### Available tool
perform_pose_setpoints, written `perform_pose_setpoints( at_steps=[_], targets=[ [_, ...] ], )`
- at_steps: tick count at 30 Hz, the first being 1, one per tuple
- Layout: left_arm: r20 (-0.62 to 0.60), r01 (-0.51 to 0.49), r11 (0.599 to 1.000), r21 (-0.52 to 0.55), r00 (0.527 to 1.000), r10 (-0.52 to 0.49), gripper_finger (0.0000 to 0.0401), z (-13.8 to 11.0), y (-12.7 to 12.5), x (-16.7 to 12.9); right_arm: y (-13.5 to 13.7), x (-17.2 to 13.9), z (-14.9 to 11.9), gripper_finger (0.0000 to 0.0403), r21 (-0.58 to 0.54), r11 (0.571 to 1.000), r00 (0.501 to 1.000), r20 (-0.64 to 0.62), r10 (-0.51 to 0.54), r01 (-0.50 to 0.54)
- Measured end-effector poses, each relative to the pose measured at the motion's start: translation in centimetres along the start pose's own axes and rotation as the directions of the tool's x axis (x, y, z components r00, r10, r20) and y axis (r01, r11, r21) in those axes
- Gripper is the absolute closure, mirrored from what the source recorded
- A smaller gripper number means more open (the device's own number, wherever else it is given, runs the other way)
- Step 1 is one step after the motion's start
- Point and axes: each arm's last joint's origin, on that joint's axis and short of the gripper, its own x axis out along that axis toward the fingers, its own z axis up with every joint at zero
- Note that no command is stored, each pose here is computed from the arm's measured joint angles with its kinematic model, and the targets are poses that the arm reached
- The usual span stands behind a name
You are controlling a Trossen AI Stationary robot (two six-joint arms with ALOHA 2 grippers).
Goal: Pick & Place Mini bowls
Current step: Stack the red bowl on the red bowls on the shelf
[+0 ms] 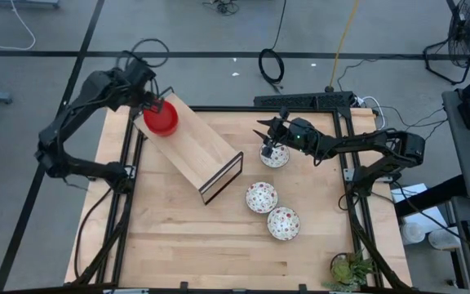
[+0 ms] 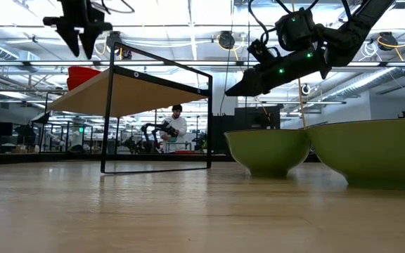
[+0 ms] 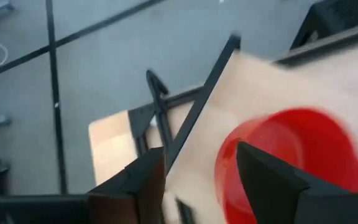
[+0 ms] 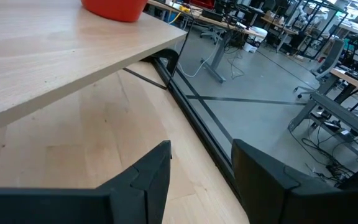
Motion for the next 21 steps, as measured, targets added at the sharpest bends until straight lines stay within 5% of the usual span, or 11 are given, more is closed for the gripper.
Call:
perform_pose_setpoints(
  at_steps=[6, 14, 21],
  targets=[
    [0.055, 0.012, 1.0, -0.024, 0.998, -0.011, 0.0234, 0.0, 0.4, -0.7, 0.0, 0.0, 0.0, 0.0248, 0.0, 1.0, 1.0, 0.0, 0.0, 0.0],
    [0.022, -0.016, 0.999, -0.039, 1.0, 0.017, 0.0386, -0.6, -0.4, 1.0, 0.0, 0.0, -0.1, 0.0248, -0.001, 1.0, 1.0, -0.006, 0.002, -0.002],
    [-0.048, -0.047, 0.999, -0.021, 0.998, 0.046, 0.0395, -2.1, -1.4, 4.2, 0.0, 0.0, -0.1, 0.0248, -0.001, 1.0, 1.0, -0.007, 0.002, -0.002]
  ],
)
